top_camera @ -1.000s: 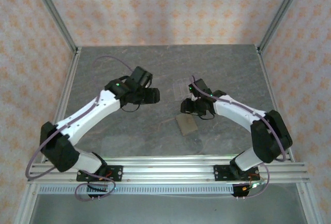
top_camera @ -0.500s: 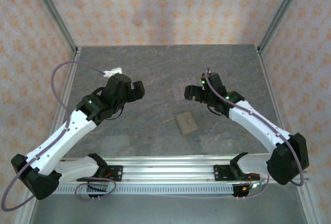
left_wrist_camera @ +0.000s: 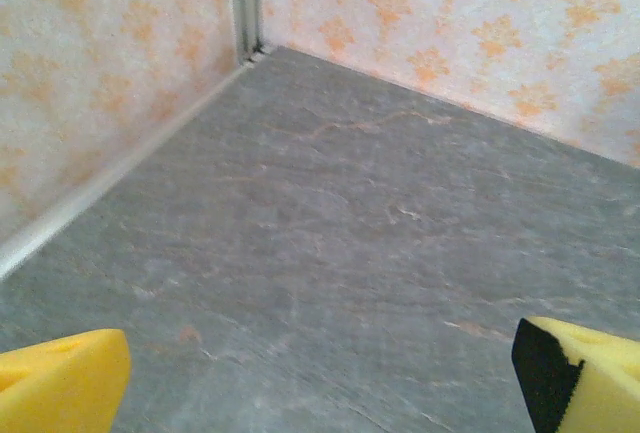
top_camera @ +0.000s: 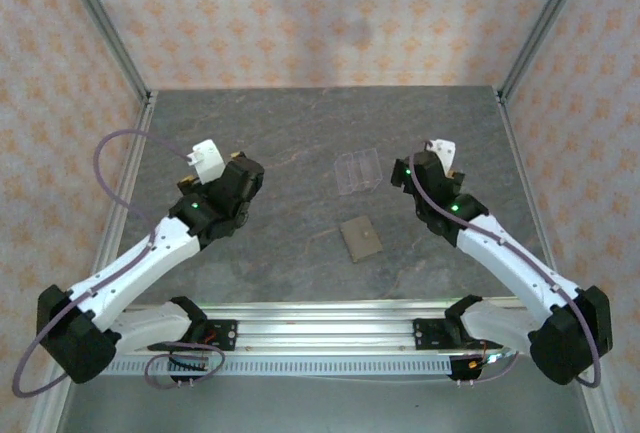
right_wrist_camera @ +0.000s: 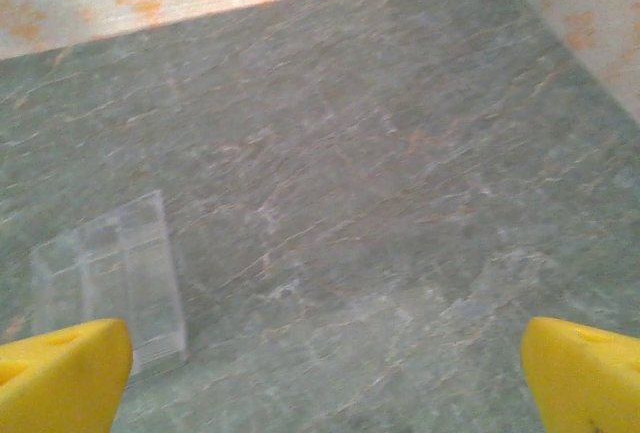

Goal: Put the credit cards into the card holder
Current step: Reset both arms

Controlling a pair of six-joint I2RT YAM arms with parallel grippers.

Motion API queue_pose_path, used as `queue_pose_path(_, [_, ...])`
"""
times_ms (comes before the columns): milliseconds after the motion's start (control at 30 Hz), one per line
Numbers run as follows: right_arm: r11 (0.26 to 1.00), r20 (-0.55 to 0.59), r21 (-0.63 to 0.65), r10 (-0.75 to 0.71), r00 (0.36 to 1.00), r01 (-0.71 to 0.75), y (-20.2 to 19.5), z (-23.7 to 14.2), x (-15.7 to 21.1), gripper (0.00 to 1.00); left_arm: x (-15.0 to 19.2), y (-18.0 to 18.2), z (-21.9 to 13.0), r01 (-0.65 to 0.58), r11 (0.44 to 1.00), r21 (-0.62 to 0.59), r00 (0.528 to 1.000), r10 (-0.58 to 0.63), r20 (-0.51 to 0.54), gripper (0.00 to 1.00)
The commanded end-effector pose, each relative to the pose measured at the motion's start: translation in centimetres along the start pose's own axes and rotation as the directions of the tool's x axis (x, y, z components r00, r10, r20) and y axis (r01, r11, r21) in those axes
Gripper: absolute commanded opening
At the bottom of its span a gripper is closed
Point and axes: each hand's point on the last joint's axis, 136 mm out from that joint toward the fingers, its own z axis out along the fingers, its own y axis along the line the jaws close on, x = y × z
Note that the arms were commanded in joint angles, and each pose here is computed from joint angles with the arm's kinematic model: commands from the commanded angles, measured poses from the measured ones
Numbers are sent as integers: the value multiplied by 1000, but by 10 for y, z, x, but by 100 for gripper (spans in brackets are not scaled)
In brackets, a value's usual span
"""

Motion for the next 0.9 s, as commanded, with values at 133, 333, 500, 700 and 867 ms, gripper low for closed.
queue_pose_path(133, [996, 145, 46, 63, 987, -71, -33, 0, -14, 99, 1, -5, 15, -146, 987, -65, 981, 153, 118, 99])
queue_pose_path(333, [983, 142, 12, 179, 974, -183, -59, 8, -7, 100, 2, -34, -2, -96, 959, 266, 985, 53, 164, 99])
queue_pose_path(500, [971, 215, 2, 234, 948, -241, -75, 16, -1, 99, 2, -22, 3, -184, 958, 222, 975, 148, 168, 100])
queue_pose_path(700, [959, 249, 82, 244, 937, -271, -94, 27, 4, 99, -7, 3, 14, -76, 988, 136, 970, 42, 240, 99])
queue_pose_path(867, [960, 383, 50, 237, 893, -276, -100, 31, 8, 99, 15, 47, 43, -19, 1000, -25, 979, 23, 201, 99])
